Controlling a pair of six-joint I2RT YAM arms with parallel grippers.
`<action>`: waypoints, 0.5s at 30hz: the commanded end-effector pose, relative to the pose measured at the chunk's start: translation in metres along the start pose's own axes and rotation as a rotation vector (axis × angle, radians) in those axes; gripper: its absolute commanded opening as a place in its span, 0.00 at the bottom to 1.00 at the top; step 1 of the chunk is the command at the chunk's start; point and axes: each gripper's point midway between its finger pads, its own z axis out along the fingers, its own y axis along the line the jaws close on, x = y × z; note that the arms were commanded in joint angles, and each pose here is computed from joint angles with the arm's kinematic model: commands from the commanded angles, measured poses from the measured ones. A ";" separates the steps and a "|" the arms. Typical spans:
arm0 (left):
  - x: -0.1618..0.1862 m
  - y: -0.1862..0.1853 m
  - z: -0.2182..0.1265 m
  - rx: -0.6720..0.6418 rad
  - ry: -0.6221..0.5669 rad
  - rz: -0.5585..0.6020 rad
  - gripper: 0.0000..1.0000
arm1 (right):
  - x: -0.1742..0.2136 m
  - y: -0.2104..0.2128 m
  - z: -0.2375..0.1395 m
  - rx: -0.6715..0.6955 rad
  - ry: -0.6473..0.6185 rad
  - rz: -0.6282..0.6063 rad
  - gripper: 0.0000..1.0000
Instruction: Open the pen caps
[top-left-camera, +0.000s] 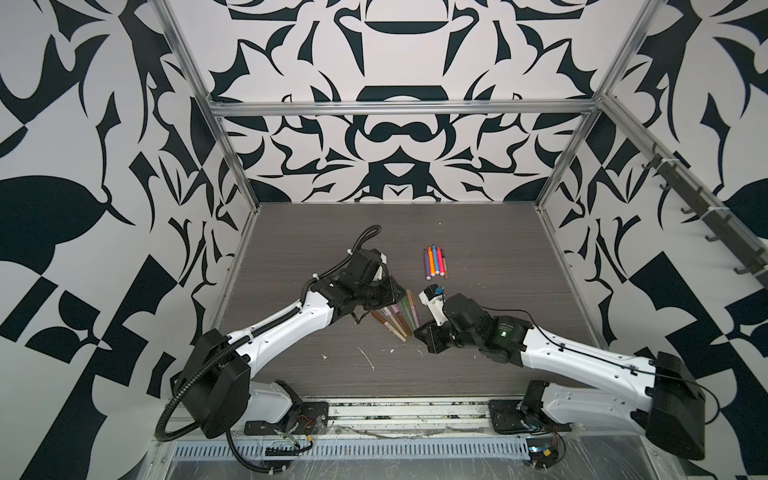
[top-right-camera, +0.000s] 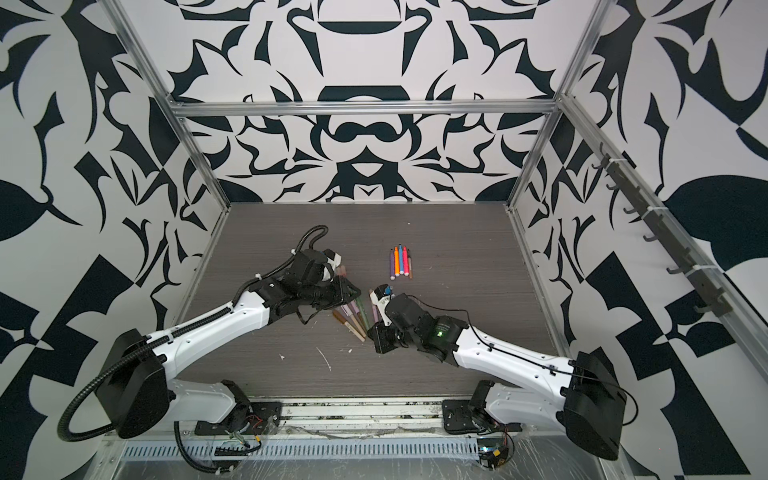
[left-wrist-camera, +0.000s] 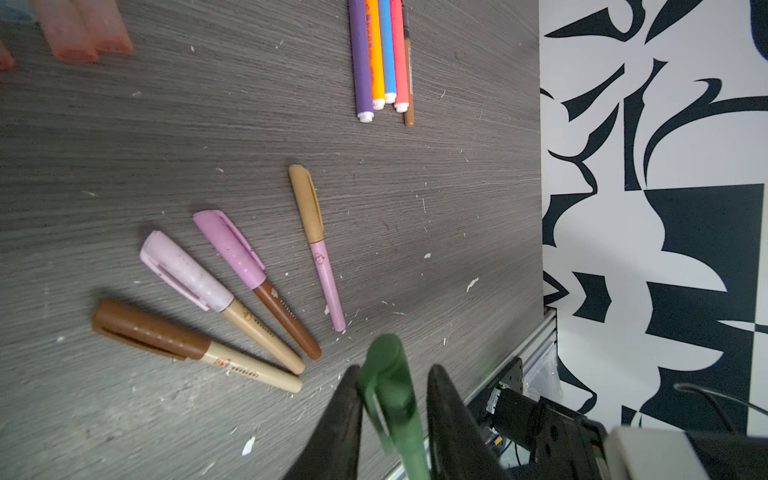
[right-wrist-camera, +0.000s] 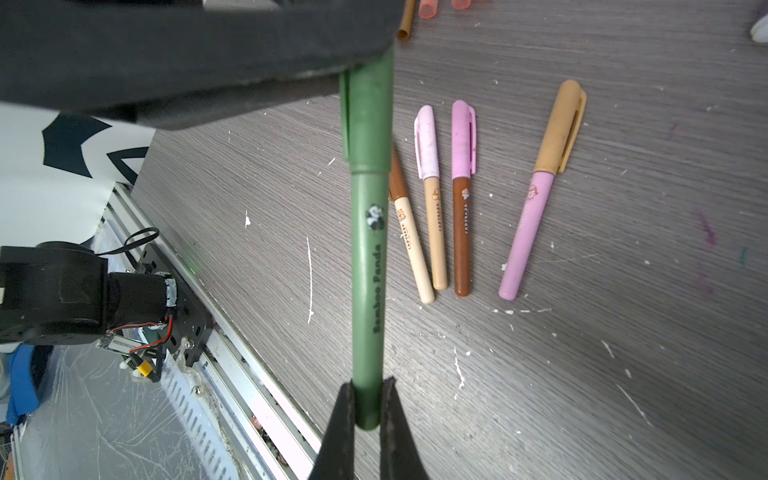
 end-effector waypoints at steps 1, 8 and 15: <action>-0.002 -0.005 -0.002 0.014 -0.010 0.014 0.30 | -0.022 0.020 -0.011 -0.063 -0.064 0.003 0.00; 0.001 -0.003 -0.003 0.010 -0.006 0.011 0.32 | -0.026 0.026 -0.013 -0.086 -0.073 0.017 0.00; 0.003 -0.001 -0.004 0.012 -0.005 0.012 0.31 | -0.030 0.033 -0.015 -0.118 -0.086 0.029 0.00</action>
